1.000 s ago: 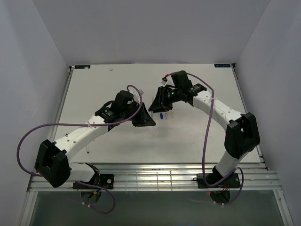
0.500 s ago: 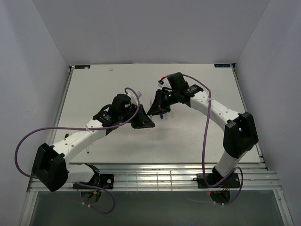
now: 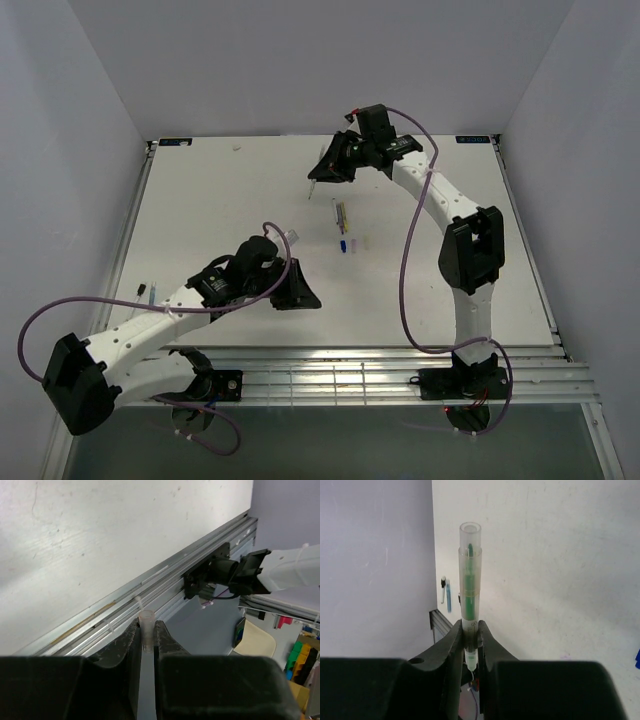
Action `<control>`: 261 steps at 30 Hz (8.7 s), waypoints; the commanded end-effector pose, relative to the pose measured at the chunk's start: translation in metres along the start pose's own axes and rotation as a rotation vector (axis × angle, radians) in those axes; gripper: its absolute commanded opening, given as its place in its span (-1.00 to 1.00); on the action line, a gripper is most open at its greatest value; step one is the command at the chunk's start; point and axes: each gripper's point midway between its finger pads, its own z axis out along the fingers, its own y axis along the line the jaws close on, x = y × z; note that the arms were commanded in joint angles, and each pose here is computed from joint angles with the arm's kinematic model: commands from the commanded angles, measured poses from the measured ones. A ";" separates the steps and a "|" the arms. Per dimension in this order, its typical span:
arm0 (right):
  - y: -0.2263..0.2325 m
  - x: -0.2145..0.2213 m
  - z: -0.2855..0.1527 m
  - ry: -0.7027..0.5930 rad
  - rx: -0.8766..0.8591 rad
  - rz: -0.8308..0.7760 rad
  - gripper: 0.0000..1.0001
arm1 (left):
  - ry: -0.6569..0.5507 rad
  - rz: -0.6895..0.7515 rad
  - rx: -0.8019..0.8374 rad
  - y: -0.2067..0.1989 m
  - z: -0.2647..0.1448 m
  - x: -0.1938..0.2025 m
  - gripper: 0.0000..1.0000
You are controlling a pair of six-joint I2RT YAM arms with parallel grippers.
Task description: Open the pen caps
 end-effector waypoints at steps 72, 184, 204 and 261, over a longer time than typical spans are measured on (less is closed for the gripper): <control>-0.135 -0.033 0.064 -0.019 0.490 -0.462 -0.29 | -0.024 -0.101 -0.154 0.030 -0.008 0.012 -1.00; -0.424 0.107 -0.282 0.034 1.113 0.332 -0.55 | 0.022 0.143 0.004 0.012 -0.001 -0.054 0.01; -0.090 0.047 -0.110 -0.021 0.070 0.087 -0.85 | 0.051 0.101 0.078 -0.037 0.007 -0.092 0.02; 0.026 -0.015 0.013 -0.074 -0.117 0.001 -0.85 | 0.105 0.139 -0.210 0.018 0.006 -0.005 -1.00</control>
